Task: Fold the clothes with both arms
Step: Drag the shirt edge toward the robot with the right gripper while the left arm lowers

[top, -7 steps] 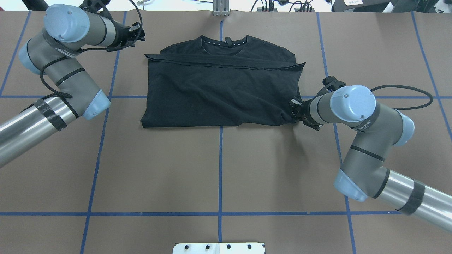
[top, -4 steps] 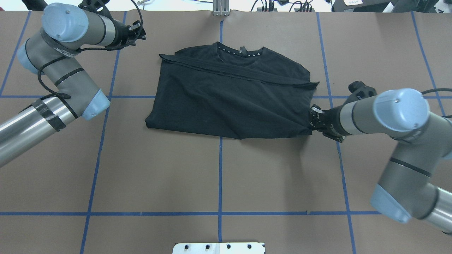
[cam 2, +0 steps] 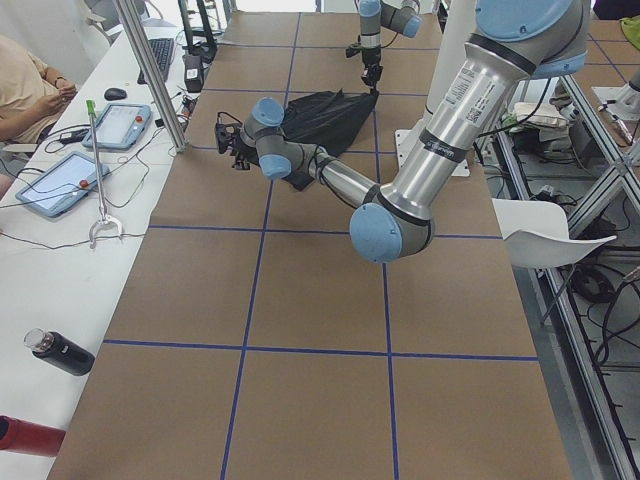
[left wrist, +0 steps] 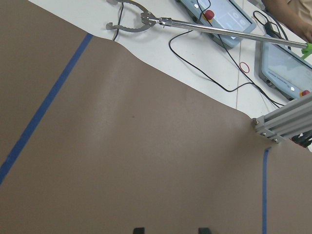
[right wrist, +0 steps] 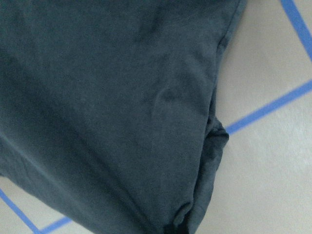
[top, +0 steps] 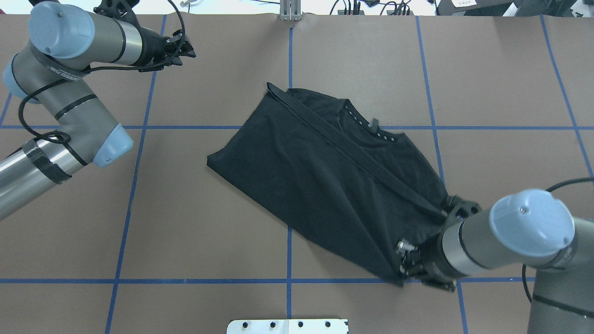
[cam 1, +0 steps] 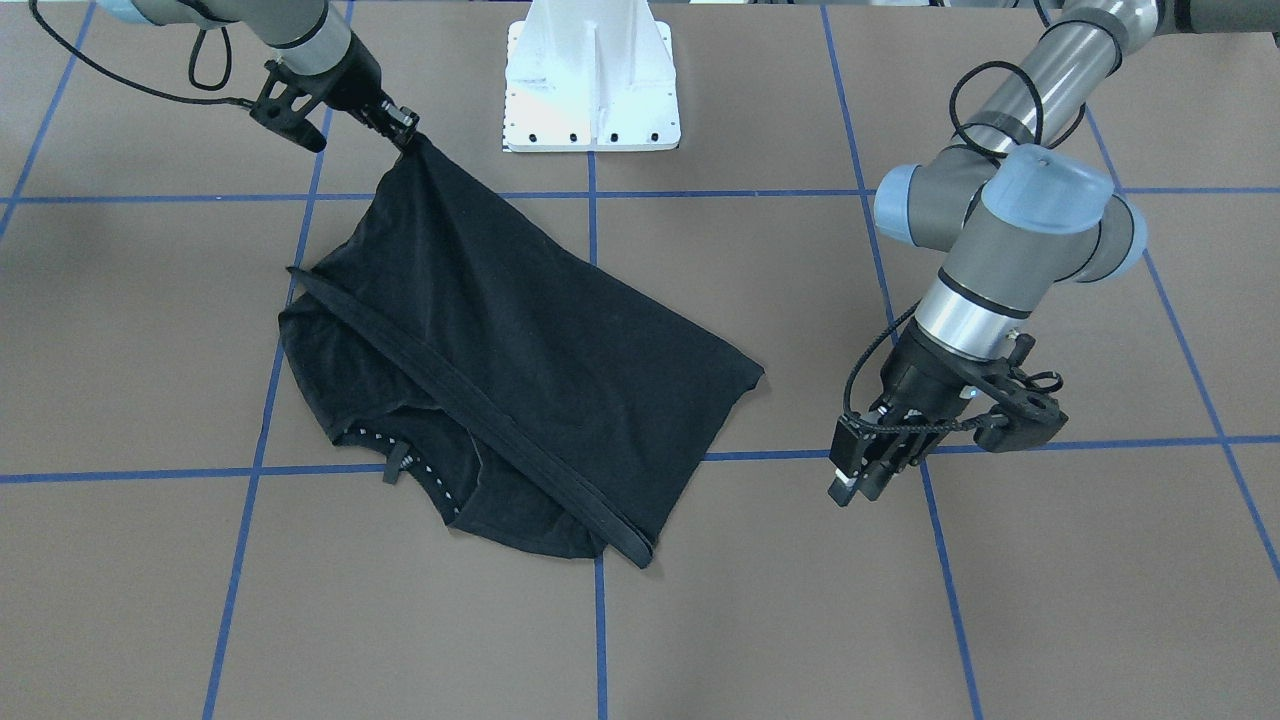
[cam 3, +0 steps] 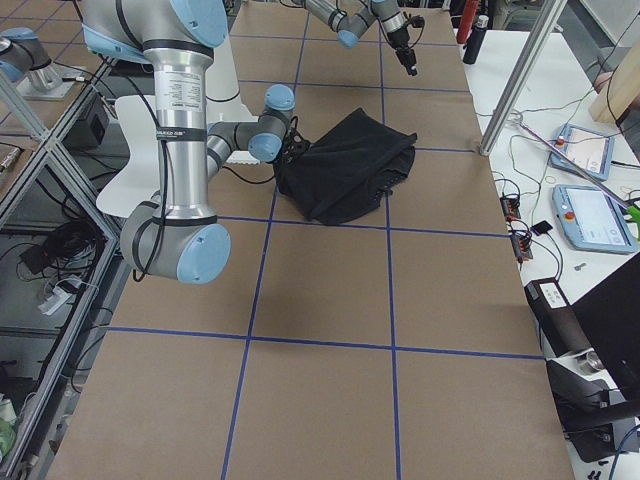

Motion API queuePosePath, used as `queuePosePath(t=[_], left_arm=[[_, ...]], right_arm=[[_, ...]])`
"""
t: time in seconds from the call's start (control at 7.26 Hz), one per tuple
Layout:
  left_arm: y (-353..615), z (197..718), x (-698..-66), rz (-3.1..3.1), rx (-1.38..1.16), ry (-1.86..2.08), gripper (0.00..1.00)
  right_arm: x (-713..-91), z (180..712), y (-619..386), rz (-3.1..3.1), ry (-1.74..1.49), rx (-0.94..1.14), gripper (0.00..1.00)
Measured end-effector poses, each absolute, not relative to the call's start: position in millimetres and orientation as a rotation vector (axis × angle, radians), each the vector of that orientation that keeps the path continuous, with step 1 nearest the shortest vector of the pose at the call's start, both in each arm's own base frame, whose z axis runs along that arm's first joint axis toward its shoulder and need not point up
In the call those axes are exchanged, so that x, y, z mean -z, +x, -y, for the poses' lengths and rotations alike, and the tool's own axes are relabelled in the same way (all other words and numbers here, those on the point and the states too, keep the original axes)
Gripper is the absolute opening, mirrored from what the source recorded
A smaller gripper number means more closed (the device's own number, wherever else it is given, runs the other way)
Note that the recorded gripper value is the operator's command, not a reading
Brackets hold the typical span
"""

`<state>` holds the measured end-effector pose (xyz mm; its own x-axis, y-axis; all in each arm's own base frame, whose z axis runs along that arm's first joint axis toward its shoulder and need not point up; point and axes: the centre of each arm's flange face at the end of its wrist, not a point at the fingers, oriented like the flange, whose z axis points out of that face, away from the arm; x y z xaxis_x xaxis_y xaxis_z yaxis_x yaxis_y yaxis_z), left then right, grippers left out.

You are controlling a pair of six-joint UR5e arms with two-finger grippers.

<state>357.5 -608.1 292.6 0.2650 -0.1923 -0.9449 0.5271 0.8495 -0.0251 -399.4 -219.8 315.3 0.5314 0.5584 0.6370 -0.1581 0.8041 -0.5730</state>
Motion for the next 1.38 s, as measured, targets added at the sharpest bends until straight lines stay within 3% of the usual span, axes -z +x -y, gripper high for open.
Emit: queuePosePath(t=[0.14, 0.28, 0.55, 1.38], left_arm=[[353, 594, -282, -1.252, 0.465, 0.284, 0.49], [350, 582, -273, -1.287, 0.452, 0.247, 0.52], [363, 554, -267, -1.317, 0.442, 0.186, 0.54], [484, 437, -306, -1.107, 0.497, 0.107, 0.53]], right_arm=[[-309, 189, -409, 0.902, -0.548, -0.376, 0.99], [-307, 166, -416, 0.887, -0.584, -0.326, 1.0], [-309, 177, -411, 0.886, -0.583, -0.351, 1.0], [-284, 338, -336, 1.051, -0.391, -0.672, 1.0]])
